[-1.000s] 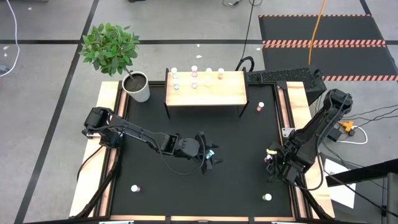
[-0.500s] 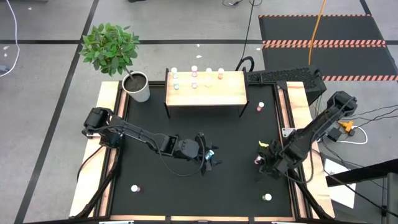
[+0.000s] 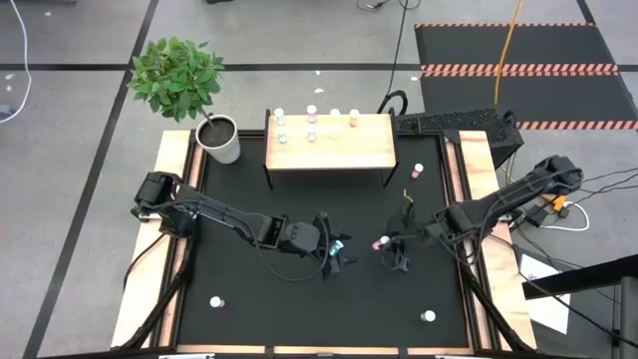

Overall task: Pick and place medicine bottles onto shelf by color
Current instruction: Put the bottom orange pill bottle on the shelf aligned with the other orange pill bottle

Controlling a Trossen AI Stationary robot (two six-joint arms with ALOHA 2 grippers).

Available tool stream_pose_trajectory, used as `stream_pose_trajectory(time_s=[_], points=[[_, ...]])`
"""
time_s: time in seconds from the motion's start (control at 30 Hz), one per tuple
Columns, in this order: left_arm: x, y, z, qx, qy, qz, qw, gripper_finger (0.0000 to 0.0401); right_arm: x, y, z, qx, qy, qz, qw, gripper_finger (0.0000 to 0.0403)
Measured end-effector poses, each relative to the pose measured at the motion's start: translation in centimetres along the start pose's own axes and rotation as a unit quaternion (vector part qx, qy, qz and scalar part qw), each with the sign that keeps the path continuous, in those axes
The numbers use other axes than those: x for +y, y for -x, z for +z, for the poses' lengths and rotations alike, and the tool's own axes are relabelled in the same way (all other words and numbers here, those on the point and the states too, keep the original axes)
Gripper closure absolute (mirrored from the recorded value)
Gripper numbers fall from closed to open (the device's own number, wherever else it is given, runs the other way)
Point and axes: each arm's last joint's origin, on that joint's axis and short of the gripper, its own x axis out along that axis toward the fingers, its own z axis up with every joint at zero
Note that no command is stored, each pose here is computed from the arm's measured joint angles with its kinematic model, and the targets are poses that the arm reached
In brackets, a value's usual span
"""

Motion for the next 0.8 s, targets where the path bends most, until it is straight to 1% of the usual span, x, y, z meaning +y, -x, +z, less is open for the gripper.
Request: stream_pose_trajectory(time_s=[0.1,0.2,0.3,0.47,0.57,0.7,0.8], points=[[0.6,-0.2,0.4,-0.008,0.005,0.001,1.000,0.0064,0.6,0.9,2.2,-0.024,0.033,0.046,0.998,0.0288],[1.0,-0.3,1.2,-0.023,0.012,-0.024,0.999,0.0064,1.0,1.6,4.0,-0.047,0.055,0.095,0.993,0.0287],[1.2,-0.4,1.7,-0.030,0.016,-0.052,0.998,0.0064,1.0,2.1,5.2,-0.067,0.067,0.128,0.987,0.0287],[1.7,-0.4,2.0,-0.012,0.020,-0.093,0.995,0.0064,0.8,2.4,6.4,-0.082,0.086,0.180,0.976,0.0287],[1.9,-0.5,2.1,0.001,0.024,-0.120,0.993,0.0064,0.6,2.4,6.9,-0.095,0.094,0.199,0.971,0.0287],[2.3,-0.5,2.3,0.003,0.036,-0.129,0.991,0.0066,0.2,2.5,7.7,-0.117,0.100,0.229,0.961,0.0287],[2.7,-0.6,2.7,-0.003,0.050,-0.128,0.990,0.0087,-0.1,2.6,8.1,-0.126,0.103,0.251,0.954,0.0287]])
